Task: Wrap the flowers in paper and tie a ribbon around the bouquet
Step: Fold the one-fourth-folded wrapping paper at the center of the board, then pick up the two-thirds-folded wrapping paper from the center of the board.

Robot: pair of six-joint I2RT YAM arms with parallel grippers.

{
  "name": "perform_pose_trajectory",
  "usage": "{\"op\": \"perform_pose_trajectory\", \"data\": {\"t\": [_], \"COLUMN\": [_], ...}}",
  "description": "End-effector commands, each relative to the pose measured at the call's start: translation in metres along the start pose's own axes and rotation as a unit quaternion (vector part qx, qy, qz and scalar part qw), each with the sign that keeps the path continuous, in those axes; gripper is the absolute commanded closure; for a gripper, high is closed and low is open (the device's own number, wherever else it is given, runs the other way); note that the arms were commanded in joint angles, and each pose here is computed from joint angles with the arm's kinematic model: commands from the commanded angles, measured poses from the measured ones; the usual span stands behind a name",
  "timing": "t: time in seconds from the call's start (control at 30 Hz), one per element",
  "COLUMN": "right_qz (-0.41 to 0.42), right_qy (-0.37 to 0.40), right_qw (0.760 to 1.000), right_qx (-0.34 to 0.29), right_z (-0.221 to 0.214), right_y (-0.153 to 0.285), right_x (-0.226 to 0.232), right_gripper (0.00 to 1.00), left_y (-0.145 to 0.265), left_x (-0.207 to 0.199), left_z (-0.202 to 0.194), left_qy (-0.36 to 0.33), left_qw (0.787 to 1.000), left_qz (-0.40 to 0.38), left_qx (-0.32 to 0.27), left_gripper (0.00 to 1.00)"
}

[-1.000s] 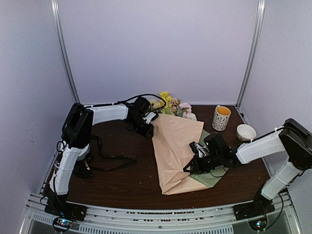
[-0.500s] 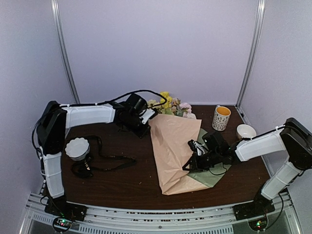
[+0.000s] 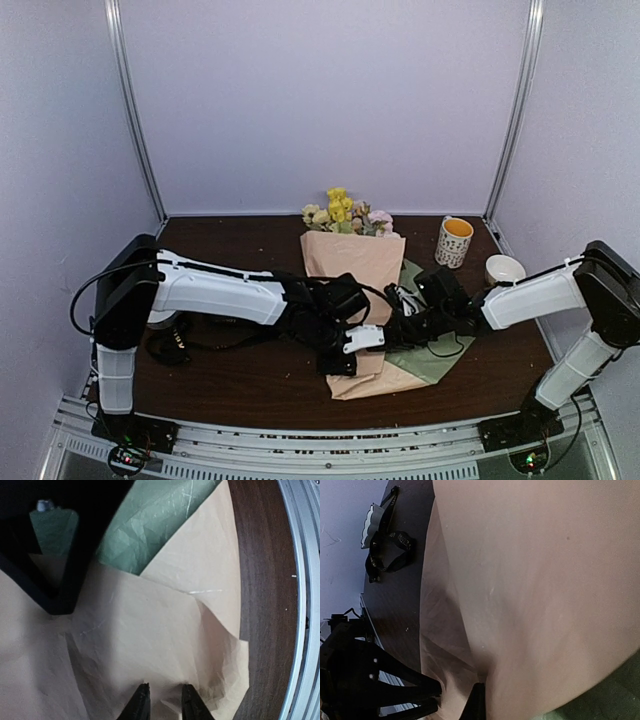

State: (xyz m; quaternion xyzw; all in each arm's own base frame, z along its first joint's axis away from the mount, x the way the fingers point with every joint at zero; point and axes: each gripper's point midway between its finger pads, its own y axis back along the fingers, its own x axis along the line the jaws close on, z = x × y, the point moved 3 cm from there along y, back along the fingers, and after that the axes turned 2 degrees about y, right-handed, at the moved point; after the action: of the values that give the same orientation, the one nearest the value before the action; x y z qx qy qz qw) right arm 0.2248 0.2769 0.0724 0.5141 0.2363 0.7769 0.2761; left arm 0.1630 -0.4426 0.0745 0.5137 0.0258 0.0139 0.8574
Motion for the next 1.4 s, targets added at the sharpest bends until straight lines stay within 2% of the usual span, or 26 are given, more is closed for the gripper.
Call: {"op": "perform_pose_trajectory", "data": {"t": [0.0, 0.13, 0.27, 0.5, 0.6, 0.73, 0.87, 1.0, 1.17, 1.37], "right_qz": [0.013, 0.009, -0.016, -0.141, -0.218, -0.351, -0.432, -0.435, -0.38, -0.335], "right_qy": [-0.001, -0.006, -0.012, -0.018, -0.035, -0.071, -0.116, -0.182, -0.247, -0.262], "right_qw": [1.0, 1.0, 0.999, 0.988, 0.97, 0.923, 0.886, 0.875, 0.885, 0.9], "right_qx": [-0.016, -0.023, -0.032, -0.066, -0.102, -0.139, -0.123, -0.113, -0.105, -0.097], "right_z": [0.01, 0.012, 0.014, 0.026, 0.033, 0.032, 0.02, 0.008, -0.015, -0.032], "right_y": [-0.002, -0.001, 0.004, 0.038, 0.071, 0.125, 0.161, 0.17, 0.153, 0.151], "right_x": [0.005, 0.004, 0.0, -0.025, -0.048, -0.092, -0.133, -0.161, -0.174, -0.159], "right_gripper": [0.97, 0.96, 0.9, 0.67, 0.59, 0.53, 0.49, 0.47, 0.47, 0.48], "left_y": [-0.012, -0.028, -0.034, -0.038, -0.039, -0.039, -0.039, -0.038, -0.037, -0.036], "left_x": [-0.006, -0.02, -0.019, -0.021, -0.022, -0.022, -0.022, -0.022, -0.021, -0.022], "left_z": [0.011, 0.01, 0.008, 0.008, 0.008, 0.008, 0.008, 0.009, 0.007, 0.006], "left_qy": [-0.035, -0.055, -0.056, -0.064, -0.064, -0.065, -0.065, -0.066, -0.066, -0.066], "left_qw": [0.999, 0.997, 0.997, 0.995, 0.995, 0.995, 0.995, 0.995, 0.995, 0.995], "left_qz": [-0.011, -0.031, -0.031, -0.047, -0.048, -0.049, -0.05, -0.048, -0.045, -0.044], "left_qx": [0.011, 0.038, 0.048, 0.062, 0.062, 0.061, 0.061, 0.061, 0.063, 0.061], "left_gripper": [0.73, 0.72, 0.72, 0.7, 0.7, 0.7, 0.7, 0.7, 0.7, 0.69]}}
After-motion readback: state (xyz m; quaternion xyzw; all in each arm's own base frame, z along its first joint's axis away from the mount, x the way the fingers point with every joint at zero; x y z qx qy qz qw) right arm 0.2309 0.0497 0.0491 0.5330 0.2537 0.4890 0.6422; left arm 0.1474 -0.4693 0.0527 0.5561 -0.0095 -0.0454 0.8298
